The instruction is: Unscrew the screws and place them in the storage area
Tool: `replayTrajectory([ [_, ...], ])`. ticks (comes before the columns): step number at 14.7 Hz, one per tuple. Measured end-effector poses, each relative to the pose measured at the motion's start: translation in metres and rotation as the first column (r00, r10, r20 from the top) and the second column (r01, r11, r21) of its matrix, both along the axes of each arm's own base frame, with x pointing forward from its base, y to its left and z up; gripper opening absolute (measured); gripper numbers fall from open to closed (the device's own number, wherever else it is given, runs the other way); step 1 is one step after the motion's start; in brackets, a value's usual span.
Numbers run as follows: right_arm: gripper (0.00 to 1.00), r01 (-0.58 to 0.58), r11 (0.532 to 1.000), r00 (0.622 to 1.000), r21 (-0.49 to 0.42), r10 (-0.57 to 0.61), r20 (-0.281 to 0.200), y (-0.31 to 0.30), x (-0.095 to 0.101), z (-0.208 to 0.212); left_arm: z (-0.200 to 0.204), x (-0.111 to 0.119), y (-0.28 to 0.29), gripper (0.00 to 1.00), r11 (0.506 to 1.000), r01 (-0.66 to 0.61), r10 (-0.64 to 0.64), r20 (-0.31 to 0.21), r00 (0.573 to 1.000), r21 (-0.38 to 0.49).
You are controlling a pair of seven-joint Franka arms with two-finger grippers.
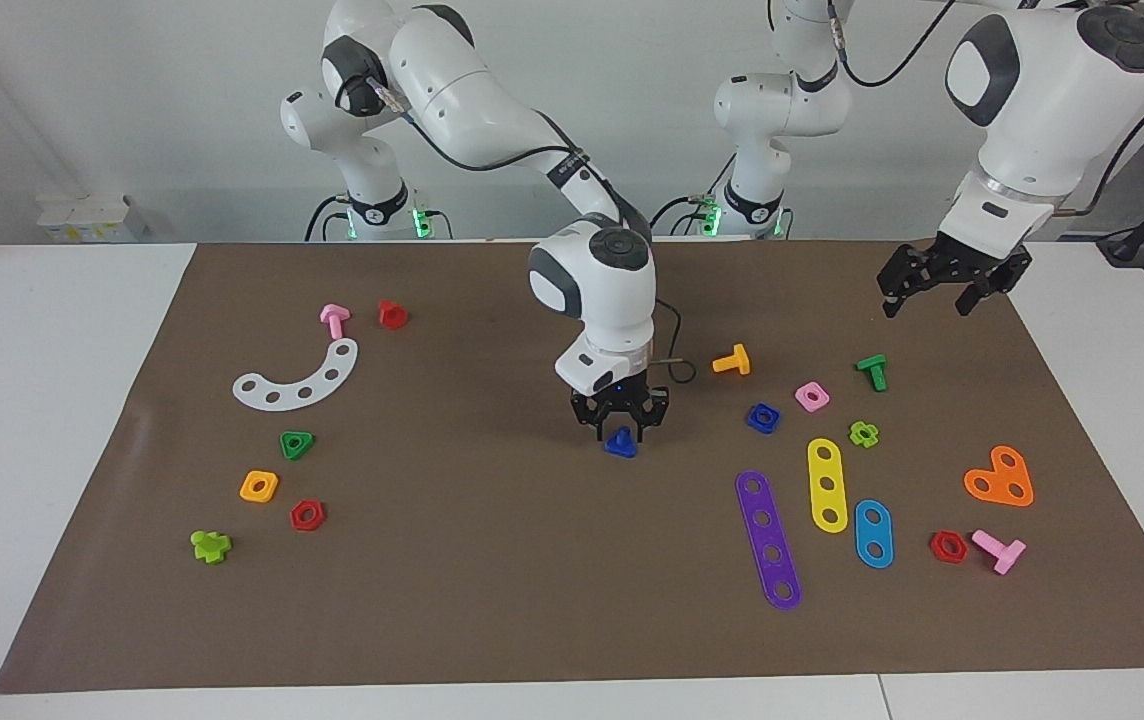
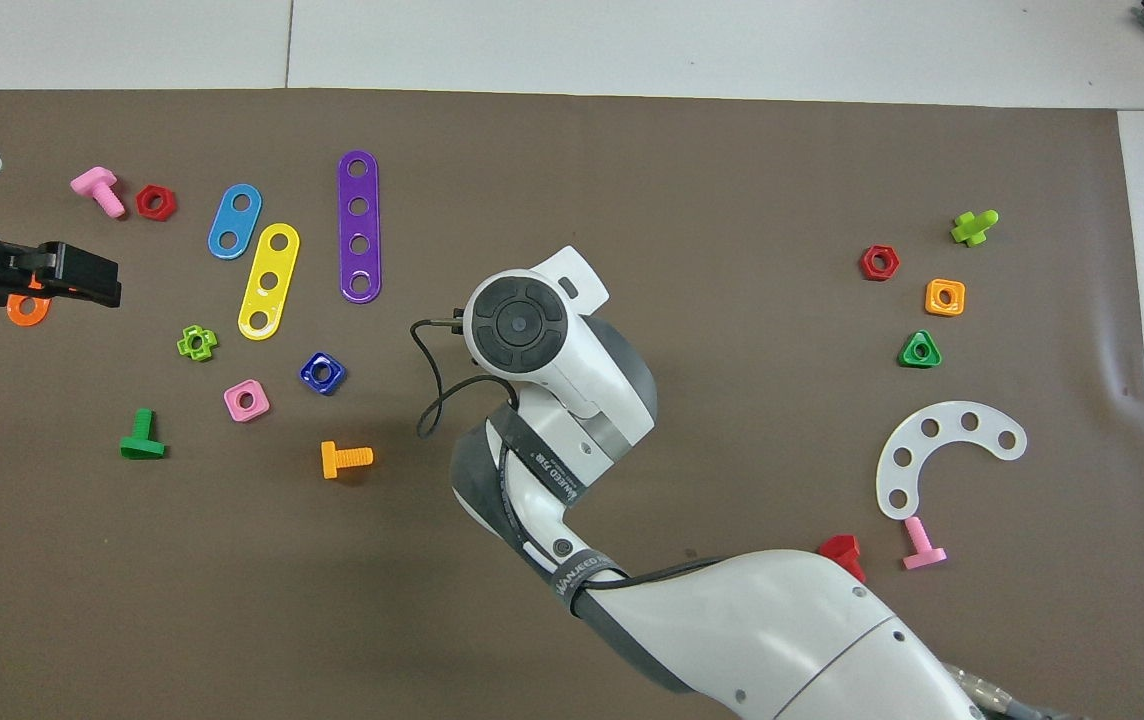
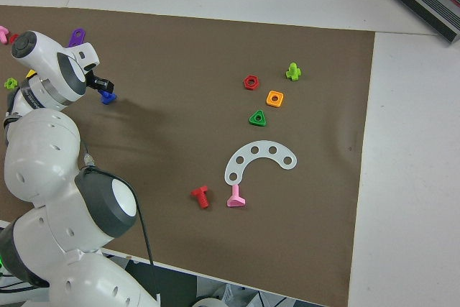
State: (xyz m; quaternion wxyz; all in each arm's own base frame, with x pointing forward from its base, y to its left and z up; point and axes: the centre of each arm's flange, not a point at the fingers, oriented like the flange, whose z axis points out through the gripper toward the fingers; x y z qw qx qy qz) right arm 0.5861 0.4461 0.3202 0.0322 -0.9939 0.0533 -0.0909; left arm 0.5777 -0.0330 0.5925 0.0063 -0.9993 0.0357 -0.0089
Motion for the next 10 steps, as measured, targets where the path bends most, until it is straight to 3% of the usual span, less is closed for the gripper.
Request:
replayTrajectory([
  [7,0.58,-0.051,0.999,0.999,-0.012,0.051,-0.007,0.0054,-0.01,-0.0126,-0.0003,-0.0006,0.0015,1.0,1.0,-0.003,0.003,-0.002,1.0,0.0],
  [8,0.53,-0.061,0.998,0.998,-0.012,0.061,-0.004,0.0055,-0.0097,-0.0122,-0.0007,-0.0006,0.002,1.0,1.0,-0.004,0.004,-0.003,1.0,0.0],
  [10,0.28,-0.073,0.997,0.997,-0.009,0.073,0.004,0.0059,-0.0089,-0.0111,-0.0017,-0.0008,0.0022,1.0,1.0,-0.005,0.005,-0.006,1.0,0.0],
])
